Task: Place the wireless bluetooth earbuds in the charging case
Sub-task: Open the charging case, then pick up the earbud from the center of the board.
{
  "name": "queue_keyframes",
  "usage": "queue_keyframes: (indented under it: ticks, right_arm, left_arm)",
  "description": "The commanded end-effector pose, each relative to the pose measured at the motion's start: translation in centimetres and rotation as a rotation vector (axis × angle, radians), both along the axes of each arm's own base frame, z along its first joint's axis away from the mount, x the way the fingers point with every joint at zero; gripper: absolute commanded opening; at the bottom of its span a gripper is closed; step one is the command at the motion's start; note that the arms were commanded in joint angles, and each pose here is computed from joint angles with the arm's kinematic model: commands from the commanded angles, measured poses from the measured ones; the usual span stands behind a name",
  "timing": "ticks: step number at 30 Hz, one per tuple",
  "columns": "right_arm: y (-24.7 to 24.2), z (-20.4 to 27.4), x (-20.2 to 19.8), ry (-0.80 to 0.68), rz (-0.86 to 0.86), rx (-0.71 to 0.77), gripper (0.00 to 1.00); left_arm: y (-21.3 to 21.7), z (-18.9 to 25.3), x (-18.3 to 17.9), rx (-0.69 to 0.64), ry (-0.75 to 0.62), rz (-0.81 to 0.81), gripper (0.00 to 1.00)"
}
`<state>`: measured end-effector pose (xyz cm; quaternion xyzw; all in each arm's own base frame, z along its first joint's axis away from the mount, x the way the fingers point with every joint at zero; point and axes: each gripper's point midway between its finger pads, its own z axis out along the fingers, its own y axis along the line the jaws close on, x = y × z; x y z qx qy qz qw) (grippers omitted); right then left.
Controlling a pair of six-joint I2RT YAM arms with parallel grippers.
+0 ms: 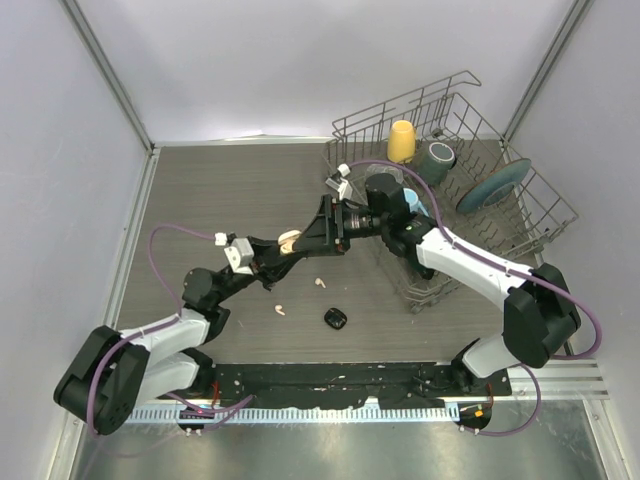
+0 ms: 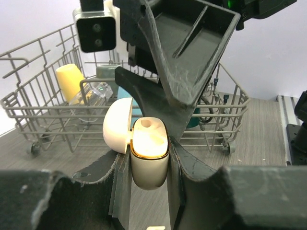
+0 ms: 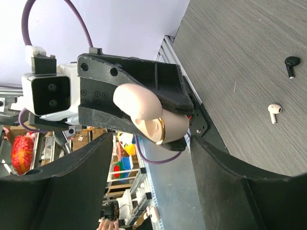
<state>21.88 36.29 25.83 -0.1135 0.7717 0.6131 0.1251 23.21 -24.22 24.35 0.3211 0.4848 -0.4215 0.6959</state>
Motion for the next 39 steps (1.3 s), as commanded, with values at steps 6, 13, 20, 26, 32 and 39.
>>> queue_keyframes:
  ticks: [6, 13, 20, 26, 32, 39]
  right_arm:
    - [-2.4, 2.6, 0.8, -0.166, -0.048, -0.026, 0.73]
    - [-6.2, -4.4, 3.5, -0.205, -0.203, -0.383, 0.63]
    - [-7.1, -8.6, 3.6, -0.263, -0.169, -0.557, 0.52]
    - [-8.1, -11.0, 4.6, -0.309, -0.179, -0.676, 0.52]
    - [-7.8, -12.1, 4.4, -0.326, -0.149, -0.691, 0.52]
    - [-6.9, -14.2, 4.2, -0.373, -0.125, -0.759, 0.52]
  left_arm:
    - [3.1, 2.7, -0.3, -0.024, -0.197, 0.181, 0.00]
    - [5.3, 2.4, -0.6, -0.006, -0.183, 0.267, 0.00]
    - [4.7, 1.8, -2.3, -0.009, -0.148, 0.181, 0.00]
    - [4.3, 1.9, -3.8, -0.074, -0.146, 0.104, 0.00]
    - [5.9, 1.8, -3.3, -0.125, -0.133, 0.148, 0.00]
    - [6.7, 0.9, -3.4, -0.155, -0.101, 0.177, 0.00]
